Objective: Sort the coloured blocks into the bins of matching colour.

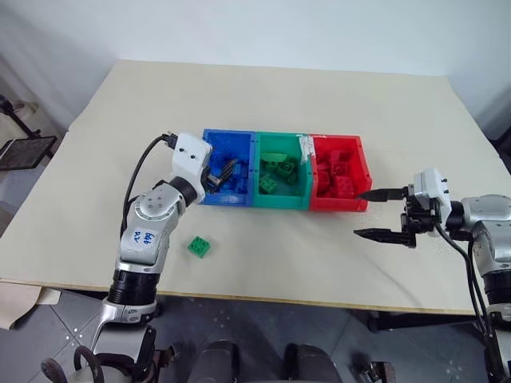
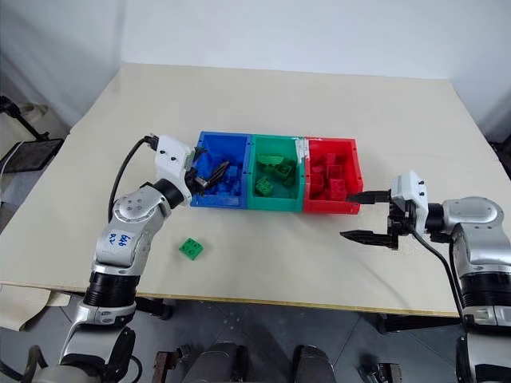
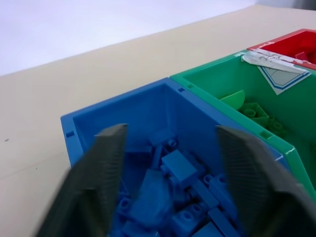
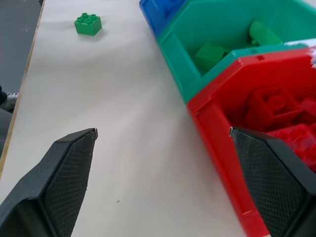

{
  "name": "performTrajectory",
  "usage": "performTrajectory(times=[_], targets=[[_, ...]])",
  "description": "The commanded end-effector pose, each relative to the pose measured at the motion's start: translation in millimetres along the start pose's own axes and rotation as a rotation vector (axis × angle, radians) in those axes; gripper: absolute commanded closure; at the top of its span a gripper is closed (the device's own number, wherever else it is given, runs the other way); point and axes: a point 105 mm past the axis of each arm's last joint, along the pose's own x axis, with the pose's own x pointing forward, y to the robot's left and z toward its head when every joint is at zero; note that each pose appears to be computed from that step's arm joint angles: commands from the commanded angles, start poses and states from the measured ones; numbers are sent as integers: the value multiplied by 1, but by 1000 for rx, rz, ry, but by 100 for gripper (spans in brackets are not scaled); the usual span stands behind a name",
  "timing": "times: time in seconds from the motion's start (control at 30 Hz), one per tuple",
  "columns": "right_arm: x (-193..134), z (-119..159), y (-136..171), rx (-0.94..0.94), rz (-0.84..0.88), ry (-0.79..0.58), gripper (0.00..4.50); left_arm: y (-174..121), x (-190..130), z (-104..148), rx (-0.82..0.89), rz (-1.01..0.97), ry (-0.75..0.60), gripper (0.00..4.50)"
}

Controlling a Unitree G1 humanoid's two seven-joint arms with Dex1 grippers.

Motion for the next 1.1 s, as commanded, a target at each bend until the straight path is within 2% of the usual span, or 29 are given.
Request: performTrajectory(times=[0.03,0.13,0.27,0.5,0.7,0.87,1.1], targets=[[-2,5,-3,-18,-2,-13,0,-3,-12,17,48,-53,-61,13],[0,5,-3,-14,7,-17,0,-20,-38,19,32,-218,-83,6],[2,6,-3,-11,24,-29,0,-35,-80,8,25,-397,-45,6],[3,6,-4,-17,53,-42,0,-15,-150,-40,22,-450,158,6],[6,4,-8,-11,60,-36,0,10,-209,-52,-20,-384,279,6],[9,4,-10,-13,68,-39,0,16,-221,-56,-25,-357,321,6],[13,4,-11,-15,75,-41,0,7,-191,-61,-36,-322,305,6]])
